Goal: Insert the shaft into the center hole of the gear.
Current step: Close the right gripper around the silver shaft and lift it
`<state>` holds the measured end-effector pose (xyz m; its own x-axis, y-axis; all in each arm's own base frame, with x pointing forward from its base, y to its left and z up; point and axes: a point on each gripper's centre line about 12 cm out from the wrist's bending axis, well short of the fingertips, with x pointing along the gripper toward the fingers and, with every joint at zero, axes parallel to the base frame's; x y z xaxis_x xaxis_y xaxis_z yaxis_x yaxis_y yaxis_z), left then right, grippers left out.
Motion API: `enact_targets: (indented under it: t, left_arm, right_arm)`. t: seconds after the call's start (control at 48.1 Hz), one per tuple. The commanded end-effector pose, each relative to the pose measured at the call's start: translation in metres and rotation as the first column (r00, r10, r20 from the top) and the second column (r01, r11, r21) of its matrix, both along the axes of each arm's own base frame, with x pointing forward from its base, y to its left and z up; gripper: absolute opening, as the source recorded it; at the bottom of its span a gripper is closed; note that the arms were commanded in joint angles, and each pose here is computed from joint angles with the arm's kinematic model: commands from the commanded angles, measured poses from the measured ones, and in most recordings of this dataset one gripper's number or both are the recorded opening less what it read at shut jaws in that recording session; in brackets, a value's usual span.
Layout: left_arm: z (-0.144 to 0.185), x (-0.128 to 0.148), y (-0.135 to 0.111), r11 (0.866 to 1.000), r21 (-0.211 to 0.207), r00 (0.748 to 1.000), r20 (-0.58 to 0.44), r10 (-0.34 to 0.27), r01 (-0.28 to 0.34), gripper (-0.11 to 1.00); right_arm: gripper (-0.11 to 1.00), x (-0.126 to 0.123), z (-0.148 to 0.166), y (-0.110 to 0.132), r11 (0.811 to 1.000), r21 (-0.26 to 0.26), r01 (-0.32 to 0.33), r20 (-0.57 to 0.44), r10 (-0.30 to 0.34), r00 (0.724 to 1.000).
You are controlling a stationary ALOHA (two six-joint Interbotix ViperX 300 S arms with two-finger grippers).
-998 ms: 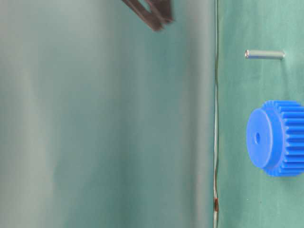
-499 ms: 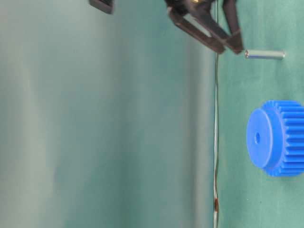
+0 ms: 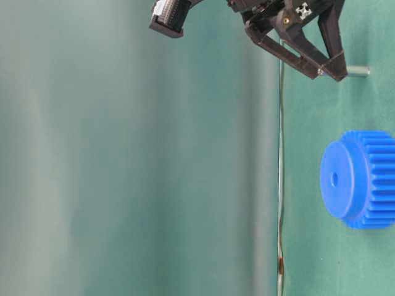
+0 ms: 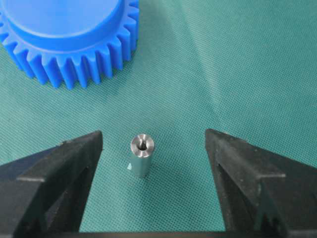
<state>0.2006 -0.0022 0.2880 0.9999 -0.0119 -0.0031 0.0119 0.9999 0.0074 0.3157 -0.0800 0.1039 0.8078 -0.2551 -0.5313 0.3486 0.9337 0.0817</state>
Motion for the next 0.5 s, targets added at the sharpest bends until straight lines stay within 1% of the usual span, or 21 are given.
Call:
enact_targets:
  t: [0.0, 0.042, 0.104, 0.229, 0.291, 0.312, 0.478]
  left_arm:
    - [0.0097, 0.0019, 0.0002, 1.000, 0.001, 1.000, 0.023, 0.001, -0.001, 0.00]
    - [0.0097, 0.0019, 0.0005, 1.000, 0.003, 1.000, 0.023, 0.002, -0.003, 0.00]
    - [0.0097, 0.0019, 0.0005, 1.000, 0.003, 1.000, 0.023, 0.002, -0.003, 0.00]
    - [0.0095, 0.0019, 0.0005, 1.000, 0.001, 1.000, 0.021, 0.002, -0.002, 0.00]
    - [0.0093, 0.0019, 0.0005, 1.000, 0.003, 1.000, 0.020, 0.002, -0.003, 0.00]
    - [0.0096, 0.0016, 0.0002, 1.000, 0.003, 1.000, 0.022, 0.001, -0.001, 0.00]
    - [0.0095, 0.0016, 0.0002, 1.000, 0.003, 1.000, 0.020, 0.001, -0.001, 0.00]
  right_arm:
    - [0.81, 0.0023, 0.0048, -0.0013, 1.000, -0.003, 0.006, 0.021, -0.006, 1.000]
    - [0.76, 0.0014, 0.0045, -0.0011, 1.000, -0.003, 0.006, 0.020, -0.006, 1.000]
    - [0.64, 0.0009, 0.0045, -0.0010, 1.000, -0.002, 0.005, 0.018, -0.005, 1.000]
    - [0.33, 0.0009, 0.0045, -0.0008, 1.000, -0.005, 0.002, 0.018, -0.002, 1.000]
    - [0.20, 0.0008, 0.0044, -0.0008, 1.000, -0.006, 0.001, 0.016, -0.001, 1.000]
    - [0.18, 0.0008, 0.0044, -0.0008, 1.000, -0.006, 0.001, 0.016, -0.001, 1.000]
    - [0.17, 0.0002, 0.0033, -0.0005, 1.000, -0.001, 0.001, 0.006, -0.001, 1.000]
